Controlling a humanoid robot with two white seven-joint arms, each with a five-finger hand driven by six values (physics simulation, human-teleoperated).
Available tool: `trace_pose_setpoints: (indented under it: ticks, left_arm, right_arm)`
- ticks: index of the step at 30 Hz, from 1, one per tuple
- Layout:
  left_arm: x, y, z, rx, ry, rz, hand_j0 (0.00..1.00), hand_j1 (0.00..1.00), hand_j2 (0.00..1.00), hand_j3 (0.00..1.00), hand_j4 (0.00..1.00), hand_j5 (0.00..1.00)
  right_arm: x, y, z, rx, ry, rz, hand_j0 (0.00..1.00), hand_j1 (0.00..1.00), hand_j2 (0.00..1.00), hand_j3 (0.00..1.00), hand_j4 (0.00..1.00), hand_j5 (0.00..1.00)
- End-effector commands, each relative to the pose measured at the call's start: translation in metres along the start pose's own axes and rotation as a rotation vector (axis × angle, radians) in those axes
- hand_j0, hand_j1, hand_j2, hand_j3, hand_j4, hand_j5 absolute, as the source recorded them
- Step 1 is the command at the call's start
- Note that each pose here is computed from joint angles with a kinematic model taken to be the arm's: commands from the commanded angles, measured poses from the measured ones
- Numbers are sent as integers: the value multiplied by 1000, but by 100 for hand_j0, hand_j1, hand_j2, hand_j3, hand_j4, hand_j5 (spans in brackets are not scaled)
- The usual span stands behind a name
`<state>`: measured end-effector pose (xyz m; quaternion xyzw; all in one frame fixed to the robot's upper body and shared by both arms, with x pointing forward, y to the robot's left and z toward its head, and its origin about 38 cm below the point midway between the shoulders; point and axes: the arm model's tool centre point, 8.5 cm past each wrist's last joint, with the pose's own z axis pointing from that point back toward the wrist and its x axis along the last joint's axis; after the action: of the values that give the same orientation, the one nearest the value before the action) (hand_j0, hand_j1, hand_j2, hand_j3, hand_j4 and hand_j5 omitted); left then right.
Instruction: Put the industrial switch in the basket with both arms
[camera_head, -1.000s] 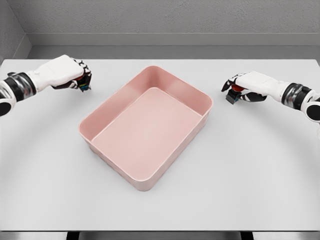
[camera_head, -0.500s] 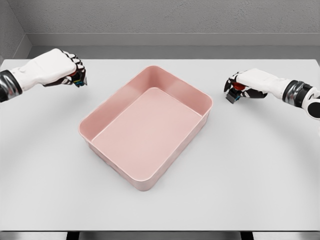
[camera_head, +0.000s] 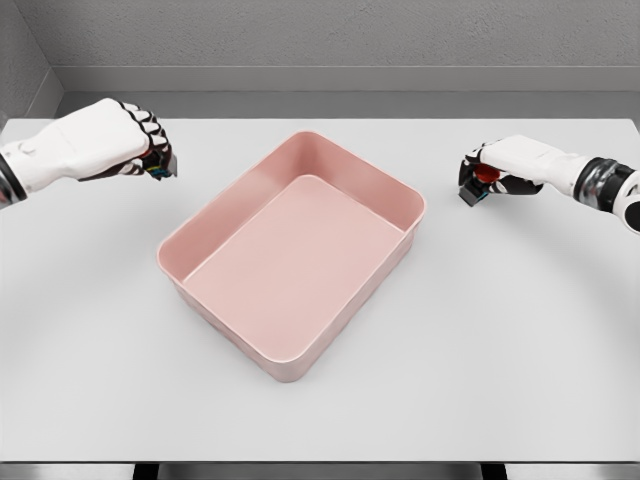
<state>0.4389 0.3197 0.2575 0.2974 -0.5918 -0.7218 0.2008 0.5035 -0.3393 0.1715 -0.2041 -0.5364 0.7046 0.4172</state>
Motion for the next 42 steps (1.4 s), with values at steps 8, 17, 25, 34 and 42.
trace_pose_setpoints:
  ticks: [8, 17, 25, 34, 42]
  left_arm:
    - [28, 25, -2, 66, -76, -49, 34, 34, 34, 34, 34, 34]
    - [48, 31, -1, 88, -125, -68, 35, 35, 35, 35, 35, 35]
    - [62, 28, -1, 93, -155, -63, 37, 37, 37, 37, 37, 37]
    - [76, 28, -2, 101, -187, -62, 44, 44, 44, 44, 44, 44]
    - [81, 27, -4, 110, -197, -56, 74, 74, 74, 74, 74, 74]
  right_arm:
    - [-8, -17, 11, -20, 22, 22, 46, 46, 46, 46, 46, 46]
    - [-9, -26, 13, -33, 23, 35, 47, 47, 47, 47, 47, 47]
    - [-6, -46, 15, -68, 12, 55, 47, 47, 47, 47, 47, 47]
    - [6, -59, 14, -105, -27, 71, 47, 47, 47, 47, 47, 47]
    - [12, -70, 13, -122, -43, 92, 48, 48, 48, 48, 48, 48]
